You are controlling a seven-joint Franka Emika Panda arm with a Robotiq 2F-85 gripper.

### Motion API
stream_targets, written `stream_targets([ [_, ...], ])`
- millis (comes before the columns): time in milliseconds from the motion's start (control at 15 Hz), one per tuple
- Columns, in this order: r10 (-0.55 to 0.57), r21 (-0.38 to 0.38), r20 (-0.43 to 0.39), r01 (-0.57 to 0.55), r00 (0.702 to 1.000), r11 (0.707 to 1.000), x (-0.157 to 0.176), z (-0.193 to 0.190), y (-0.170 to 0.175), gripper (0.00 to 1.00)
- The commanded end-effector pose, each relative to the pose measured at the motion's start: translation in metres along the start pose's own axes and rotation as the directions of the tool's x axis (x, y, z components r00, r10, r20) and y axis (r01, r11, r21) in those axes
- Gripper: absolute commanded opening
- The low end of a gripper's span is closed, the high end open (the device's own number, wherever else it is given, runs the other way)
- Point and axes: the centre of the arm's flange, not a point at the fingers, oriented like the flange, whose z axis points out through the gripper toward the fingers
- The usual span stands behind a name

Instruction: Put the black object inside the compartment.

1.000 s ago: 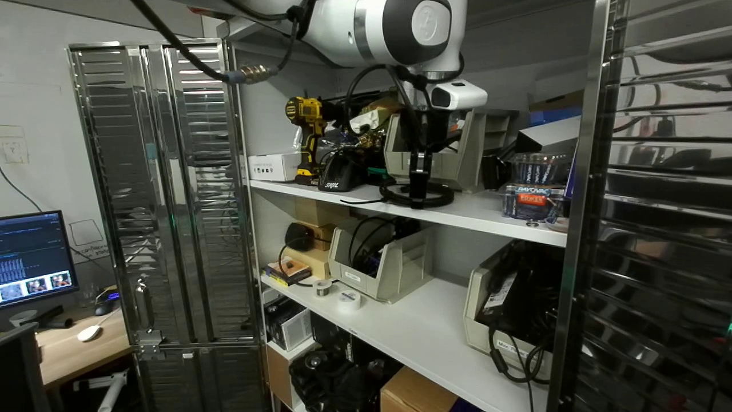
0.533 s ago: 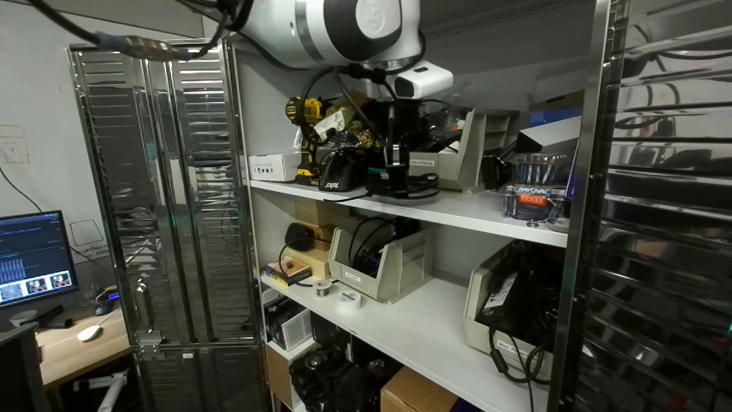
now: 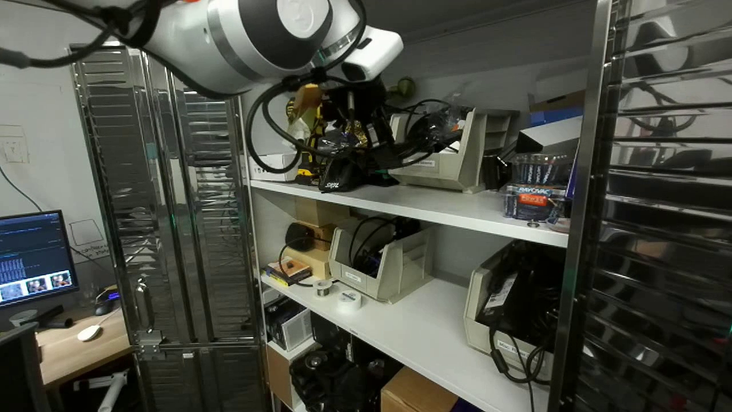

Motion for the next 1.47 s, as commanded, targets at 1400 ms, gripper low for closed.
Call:
stream_targets([
  [1400, 0.332, 0.316, -0.184, -0.264, 0.925, 0.911, 0.079, 0.043, -0.133, 0.04],
])
